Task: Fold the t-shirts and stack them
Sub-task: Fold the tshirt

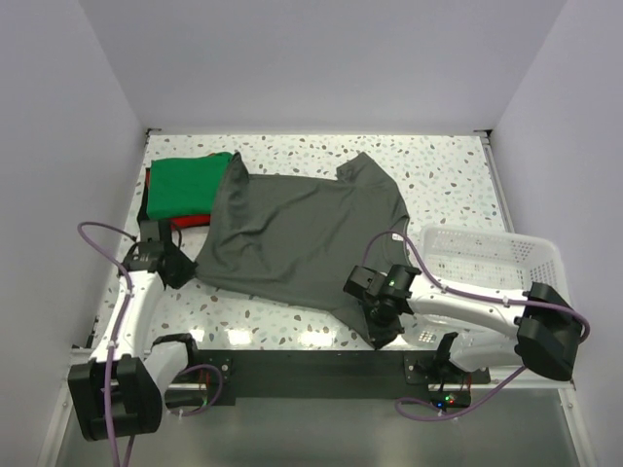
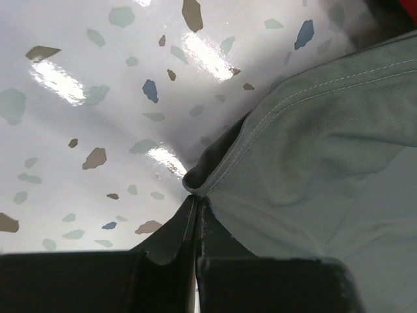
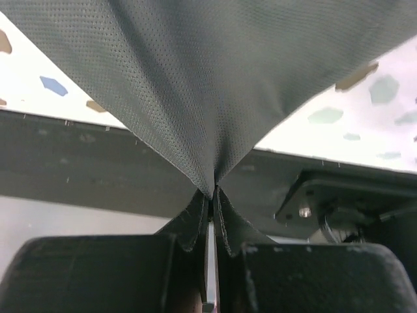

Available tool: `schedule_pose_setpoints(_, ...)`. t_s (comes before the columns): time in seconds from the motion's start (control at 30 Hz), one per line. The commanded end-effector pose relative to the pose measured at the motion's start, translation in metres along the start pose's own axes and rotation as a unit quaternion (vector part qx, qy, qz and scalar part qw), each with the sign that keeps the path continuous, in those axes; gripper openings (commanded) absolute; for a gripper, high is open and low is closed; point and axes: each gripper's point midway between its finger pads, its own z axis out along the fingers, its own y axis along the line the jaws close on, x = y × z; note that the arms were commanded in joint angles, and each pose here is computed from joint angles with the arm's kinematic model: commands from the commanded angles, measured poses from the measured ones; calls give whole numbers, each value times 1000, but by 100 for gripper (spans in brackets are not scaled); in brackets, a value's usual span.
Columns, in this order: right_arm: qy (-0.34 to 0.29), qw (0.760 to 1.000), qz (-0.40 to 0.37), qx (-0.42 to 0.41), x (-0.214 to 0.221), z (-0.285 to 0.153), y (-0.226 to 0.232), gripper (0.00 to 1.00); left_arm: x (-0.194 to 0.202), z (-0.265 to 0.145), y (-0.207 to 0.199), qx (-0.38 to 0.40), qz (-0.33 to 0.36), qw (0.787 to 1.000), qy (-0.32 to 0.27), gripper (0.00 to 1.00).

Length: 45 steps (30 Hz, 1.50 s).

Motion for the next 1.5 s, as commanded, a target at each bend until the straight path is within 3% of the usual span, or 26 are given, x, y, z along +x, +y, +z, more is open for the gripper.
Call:
schedule_pose_setpoints(0.0, 21, 1000, 3, 6, 9, -22, -1, 0, -20, -27, 2, -9, -12, 999, -45, 0)
schedule_pose_setpoints(0.2, 49, 999, -9, 20, 21, -35, -10, 0, -23, -56, 17, -23, -13, 996, -83, 0)
schedule_pose_setpoints(0.5, 96, 995, -30, 4, 53, -47, -27, 0, 12, -75, 43, -38, -7, 998, -55, 0)
schedule_pose_setpoints(0.7, 113, 992, -50, 9, 59, -51, -32, 0, 14, -84, 39, -21, 2, 999, -50, 0)
schedule_pose_setpoints(0.87, 99, 993, -58, 31, 47, -55, -33, 0, 16, -66, 23, 2, 20, 1000, -15, 0)
schedule_pose_setpoints(1.0, 92, 993, -62, 38, 35, -55, -30, 0, 2, -57, 10, 15, 31, 999, -23, 0)
schedule_pose_setpoints(1.47, 55, 998, -13, 29, -57, -65, -29, 0, -32, -34, -55, 35, 116, 992, -18, 0)
